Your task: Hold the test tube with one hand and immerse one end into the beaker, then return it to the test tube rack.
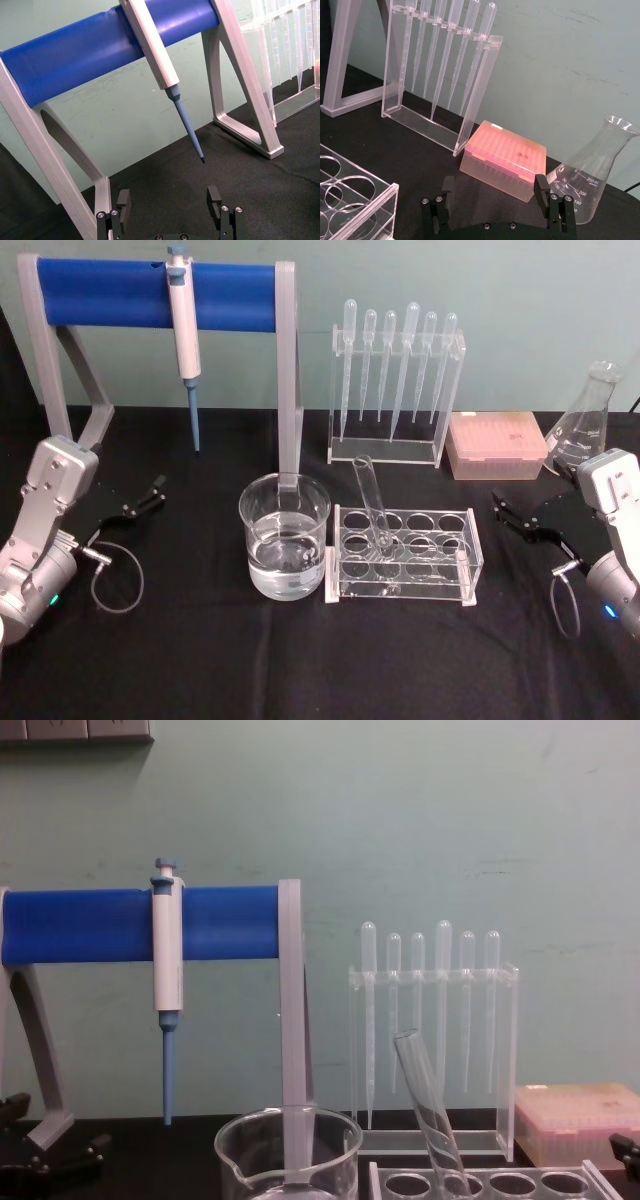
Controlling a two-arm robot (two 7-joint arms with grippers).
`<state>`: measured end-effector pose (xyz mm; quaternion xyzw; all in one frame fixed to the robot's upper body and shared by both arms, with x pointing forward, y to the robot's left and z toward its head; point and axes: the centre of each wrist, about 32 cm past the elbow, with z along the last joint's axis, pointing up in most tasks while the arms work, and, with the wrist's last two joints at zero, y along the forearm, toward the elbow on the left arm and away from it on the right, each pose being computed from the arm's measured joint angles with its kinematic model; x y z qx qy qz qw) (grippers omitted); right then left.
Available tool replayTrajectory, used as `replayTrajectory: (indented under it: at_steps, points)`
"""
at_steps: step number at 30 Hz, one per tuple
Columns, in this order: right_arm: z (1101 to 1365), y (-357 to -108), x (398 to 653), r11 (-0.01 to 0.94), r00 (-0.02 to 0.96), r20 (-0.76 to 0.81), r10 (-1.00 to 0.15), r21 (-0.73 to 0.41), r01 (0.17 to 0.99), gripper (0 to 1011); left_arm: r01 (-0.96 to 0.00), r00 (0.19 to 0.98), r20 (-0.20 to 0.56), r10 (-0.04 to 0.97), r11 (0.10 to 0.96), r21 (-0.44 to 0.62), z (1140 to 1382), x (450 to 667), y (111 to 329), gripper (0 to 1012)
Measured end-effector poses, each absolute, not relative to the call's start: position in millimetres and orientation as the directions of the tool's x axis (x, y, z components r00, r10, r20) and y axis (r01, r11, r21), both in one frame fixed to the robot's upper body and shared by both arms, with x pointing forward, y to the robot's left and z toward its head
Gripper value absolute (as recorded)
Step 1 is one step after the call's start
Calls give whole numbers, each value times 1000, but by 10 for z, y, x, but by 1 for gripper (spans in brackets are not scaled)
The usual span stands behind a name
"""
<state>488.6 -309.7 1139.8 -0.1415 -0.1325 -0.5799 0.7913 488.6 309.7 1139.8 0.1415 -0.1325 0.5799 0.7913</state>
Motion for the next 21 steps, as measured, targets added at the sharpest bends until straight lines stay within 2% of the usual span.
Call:
replayTrajectory:
  at_steps: [21]
  points:
    - [11398,-3096,4886,287,292,374,-880,-70,955,1002,-955,292,374,880,287,70,11398,4886,3097,1000]
